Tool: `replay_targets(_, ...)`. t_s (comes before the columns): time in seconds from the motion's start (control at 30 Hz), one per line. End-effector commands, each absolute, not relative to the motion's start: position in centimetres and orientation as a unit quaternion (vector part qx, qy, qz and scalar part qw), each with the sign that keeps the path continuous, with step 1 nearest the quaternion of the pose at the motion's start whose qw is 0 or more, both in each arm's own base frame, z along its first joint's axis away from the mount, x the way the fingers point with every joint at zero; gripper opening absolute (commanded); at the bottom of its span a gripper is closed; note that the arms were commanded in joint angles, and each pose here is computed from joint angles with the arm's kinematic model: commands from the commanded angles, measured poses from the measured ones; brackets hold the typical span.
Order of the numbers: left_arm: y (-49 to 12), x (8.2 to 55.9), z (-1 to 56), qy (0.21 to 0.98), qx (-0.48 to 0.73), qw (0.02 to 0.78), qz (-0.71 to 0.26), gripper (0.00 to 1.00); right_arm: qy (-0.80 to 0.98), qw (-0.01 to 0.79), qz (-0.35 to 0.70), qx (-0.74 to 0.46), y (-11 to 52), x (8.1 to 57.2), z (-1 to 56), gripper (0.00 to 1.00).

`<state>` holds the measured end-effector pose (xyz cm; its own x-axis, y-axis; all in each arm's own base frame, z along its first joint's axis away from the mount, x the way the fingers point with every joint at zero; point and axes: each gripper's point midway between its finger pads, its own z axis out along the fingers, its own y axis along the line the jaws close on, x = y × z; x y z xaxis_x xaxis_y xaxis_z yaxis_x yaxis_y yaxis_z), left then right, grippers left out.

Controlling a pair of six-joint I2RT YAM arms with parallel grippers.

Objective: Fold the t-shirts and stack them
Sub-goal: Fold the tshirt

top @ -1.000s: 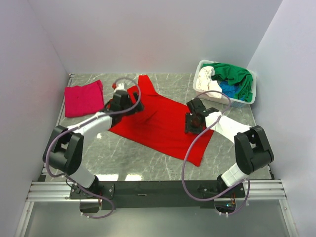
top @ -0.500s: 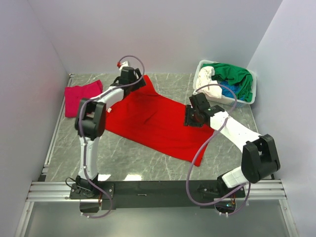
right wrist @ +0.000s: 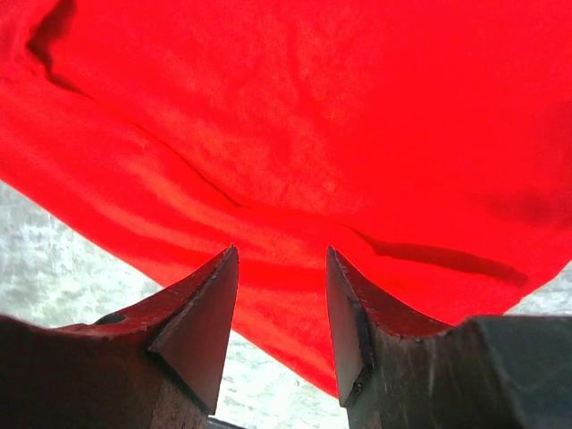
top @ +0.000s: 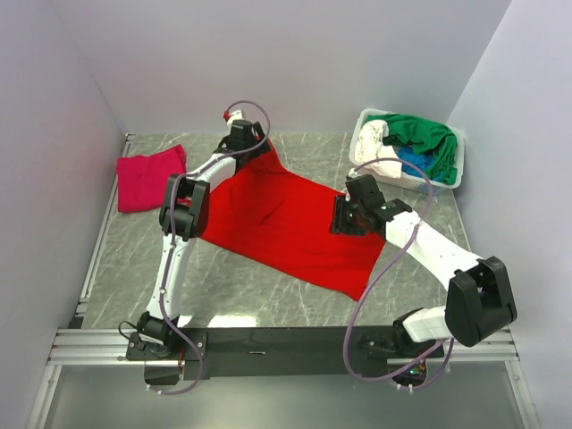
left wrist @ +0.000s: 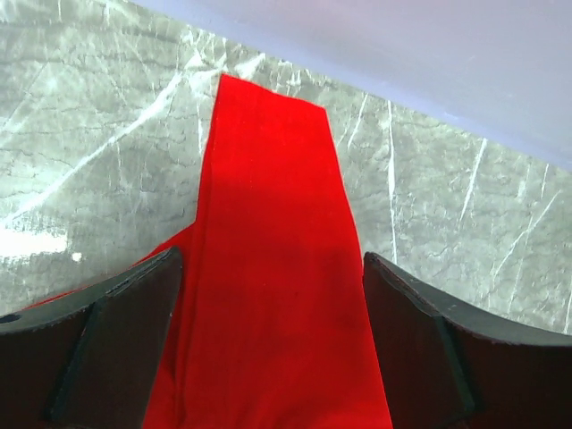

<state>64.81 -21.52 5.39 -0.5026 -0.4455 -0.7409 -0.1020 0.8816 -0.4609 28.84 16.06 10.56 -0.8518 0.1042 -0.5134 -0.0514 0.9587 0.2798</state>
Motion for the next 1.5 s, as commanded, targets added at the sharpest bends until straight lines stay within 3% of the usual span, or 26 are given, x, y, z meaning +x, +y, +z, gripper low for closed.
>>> replay_targets(0.0,-21.3,66.2,8.3,0.826,-0.162,0.508,-0.182,0.88,0.941,0.294,0.167,-0.006,17.0,29.1,11.7,0.51)
replay_targets(0.23,-21.4,66.8,7.9,0.832,-0.160,0.499,-0.180,0.83,0.940,0.291,0.177,-0.012,17.3,28.9,11.5,0.51)
replay_targets(0.37,-21.0,66.8,7.6,0.836,-0.164,0.491,-0.182,0.74,0.940,0.291,0.178,-0.014,17.2,28.6,11.6,0.51)
replay_targets(1.2,-19.7,65.5,4.1,0.861,-0.222,0.421,-0.178,0.74,0.930,0.301,0.209,-0.026,18.1,28.3,13.5,0.51)
replay_targets(1.47,-19.6,64.7,2.6,0.873,-0.231,0.392,-0.173,0.63,0.920,0.313,0.235,-0.032,18.6,27.8,14.7,0.51)
